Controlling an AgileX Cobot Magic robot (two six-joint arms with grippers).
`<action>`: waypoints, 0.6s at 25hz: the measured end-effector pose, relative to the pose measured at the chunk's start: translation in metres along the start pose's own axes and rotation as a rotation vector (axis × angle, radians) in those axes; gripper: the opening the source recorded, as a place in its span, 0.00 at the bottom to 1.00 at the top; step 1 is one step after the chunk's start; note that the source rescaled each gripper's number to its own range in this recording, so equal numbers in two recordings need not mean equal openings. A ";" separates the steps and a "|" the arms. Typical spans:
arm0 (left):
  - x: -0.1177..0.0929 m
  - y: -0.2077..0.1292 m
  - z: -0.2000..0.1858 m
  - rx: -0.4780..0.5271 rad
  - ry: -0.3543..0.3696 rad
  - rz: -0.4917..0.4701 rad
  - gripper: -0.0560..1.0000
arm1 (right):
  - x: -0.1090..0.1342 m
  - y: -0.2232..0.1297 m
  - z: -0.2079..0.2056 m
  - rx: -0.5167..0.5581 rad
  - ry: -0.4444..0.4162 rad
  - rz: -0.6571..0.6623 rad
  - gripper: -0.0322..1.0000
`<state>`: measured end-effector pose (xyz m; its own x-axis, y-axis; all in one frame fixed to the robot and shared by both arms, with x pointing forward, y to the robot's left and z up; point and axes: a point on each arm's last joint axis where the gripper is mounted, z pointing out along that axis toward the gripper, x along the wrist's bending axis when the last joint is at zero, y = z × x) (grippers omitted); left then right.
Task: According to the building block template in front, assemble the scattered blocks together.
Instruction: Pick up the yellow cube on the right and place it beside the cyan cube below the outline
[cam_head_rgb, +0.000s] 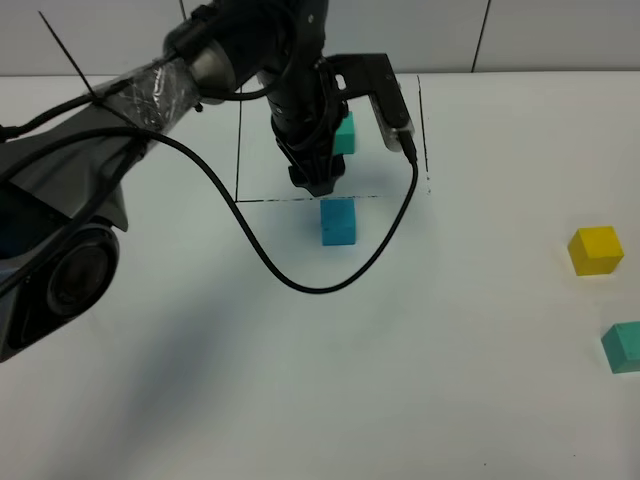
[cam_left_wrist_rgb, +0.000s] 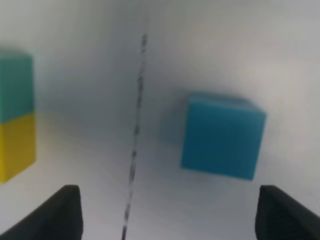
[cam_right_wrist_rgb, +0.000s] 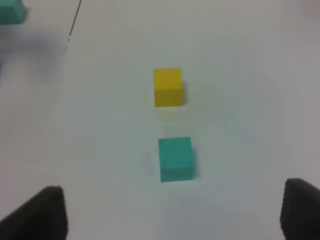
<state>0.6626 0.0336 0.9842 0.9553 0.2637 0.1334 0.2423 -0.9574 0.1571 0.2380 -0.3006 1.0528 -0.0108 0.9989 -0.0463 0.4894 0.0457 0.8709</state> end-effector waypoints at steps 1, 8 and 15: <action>0.006 -0.005 -0.006 0.000 0.017 -0.029 0.92 | 0.000 0.000 0.000 0.000 0.000 0.000 0.74; 0.047 -0.052 -0.055 -0.077 0.080 -0.297 0.99 | 0.000 0.000 0.000 0.000 0.000 0.000 0.74; 0.091 -0.138 -0.100 -0.131 0.127 -0.672 0.99 | 0.000 0.000 0.000 0.000 0.000 0.003 0.74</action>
<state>0.6995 0.2013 1.0721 0.5763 0.8135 0.0777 0.7444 -0.5618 0.3609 0.2380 -0.3006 1.0528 -0.0092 0.9990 -0.0435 0.4894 0.0424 0.8710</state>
